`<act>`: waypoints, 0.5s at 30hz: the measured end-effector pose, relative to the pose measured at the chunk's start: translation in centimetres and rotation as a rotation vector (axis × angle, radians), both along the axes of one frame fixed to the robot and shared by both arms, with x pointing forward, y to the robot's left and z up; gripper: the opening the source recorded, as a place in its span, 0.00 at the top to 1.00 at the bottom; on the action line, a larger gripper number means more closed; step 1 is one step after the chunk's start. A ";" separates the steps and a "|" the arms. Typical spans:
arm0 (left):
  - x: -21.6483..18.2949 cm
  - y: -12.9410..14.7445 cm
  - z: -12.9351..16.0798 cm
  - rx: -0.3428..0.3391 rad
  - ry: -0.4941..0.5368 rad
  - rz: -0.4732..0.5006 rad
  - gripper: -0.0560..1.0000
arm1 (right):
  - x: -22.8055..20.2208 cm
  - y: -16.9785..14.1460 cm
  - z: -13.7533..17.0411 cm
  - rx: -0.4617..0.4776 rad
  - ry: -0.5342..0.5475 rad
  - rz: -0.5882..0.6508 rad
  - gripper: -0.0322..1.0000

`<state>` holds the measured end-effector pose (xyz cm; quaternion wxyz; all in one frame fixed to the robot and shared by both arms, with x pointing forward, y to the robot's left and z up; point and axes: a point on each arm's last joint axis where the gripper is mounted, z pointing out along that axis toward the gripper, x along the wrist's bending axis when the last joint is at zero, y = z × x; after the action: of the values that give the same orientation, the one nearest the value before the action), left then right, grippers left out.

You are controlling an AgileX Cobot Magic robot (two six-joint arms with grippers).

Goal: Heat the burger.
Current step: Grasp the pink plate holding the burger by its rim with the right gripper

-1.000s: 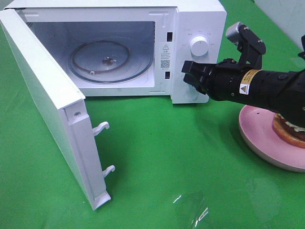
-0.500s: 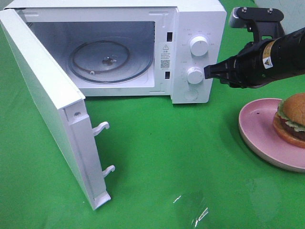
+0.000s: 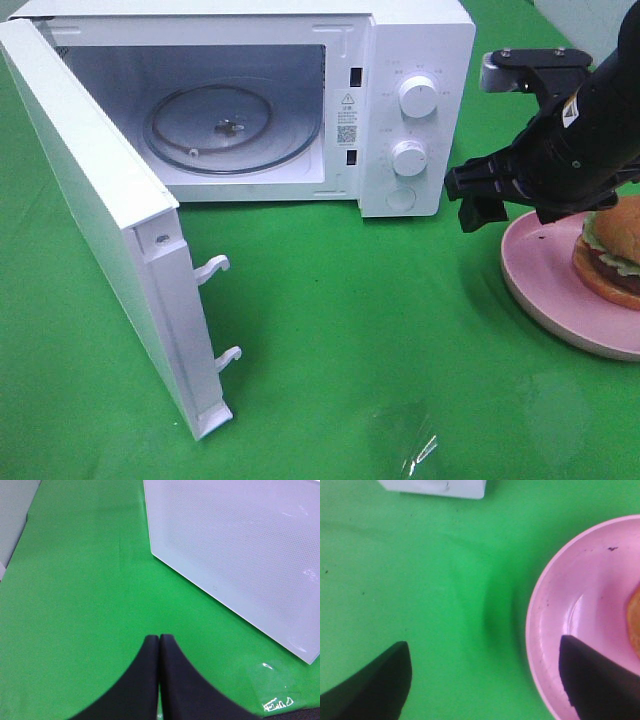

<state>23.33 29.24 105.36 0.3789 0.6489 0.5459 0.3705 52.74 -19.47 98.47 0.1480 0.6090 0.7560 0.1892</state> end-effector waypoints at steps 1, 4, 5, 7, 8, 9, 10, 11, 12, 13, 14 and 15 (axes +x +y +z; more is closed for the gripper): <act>0.0 0.0 0.0 0.000 0.000 0.000 0.95 | 0.0 0.0 0.0 0.000 0.000 0.000 0.23; 0.0 0.0 0.0 0.000 0.000 0.000 0.95 | -0.4 0.0 -0.3 -0.012 0.059 0.016 0.20; 0.0 0.0 0.0 0.000 0.000 0.000 0.95 | -0.5 -0.1 -0.6 -0.025 0.076 0.021 0.20; 0.0 0.0 0.0 0.000 0.000 0.000 0.95 | -0.5 -0.1 -0.7 -0.033 0.083 0.024 0.20; 0.0 0.0 0.0 0.000 0.000 0.000 0.95 | -0.5 -0.1 -0.7 -0.033 0.083 0.024 0.20; 0.0 0.0 0.0 0.000 0.000 0.000 0.95 | -0.4 -0.2 -1.5 -0.060 0.114 0.028 0.20; 0.0 0.0 0.0 0.000 0.000 0.000 0.95 | -0.4 -0.2 -1.5 -0.060 0.114 0.028 0.20; 0.0 0.0 0.0 0.000 0.000 0.000 0.95 | -0.3 -0.2 -2.3 -0.086 0.145 0.033 0.21; 0.0 0.0 0.0 0.000 0.000 0.000 0.95 | -0.3 -0.2 -2.3 -0.086 0.145 0.033 0.21; 0.0 0.0 0.0 0.000 0.000 0.000 0.95 | -0.1 -0.3 -3.1 -0.111 0.170 0.041 0.22; 0.0 0.0 0.0 0.000 0.000 0.000 0.95 | -0.1 -0.3 -3.1 -0.111 0.170 0.041 0.22; 0.0 0.0 0.0 0.000 0.000 0.000 0.95 | 0.1 -0.4 -4.0 -0.140 0.188 0.052 0.23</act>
<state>23.33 29.24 105.36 0.3789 0.6489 0.5459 0.3705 52.82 -19.83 94.49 0.1134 0.5925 0.7933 0.0817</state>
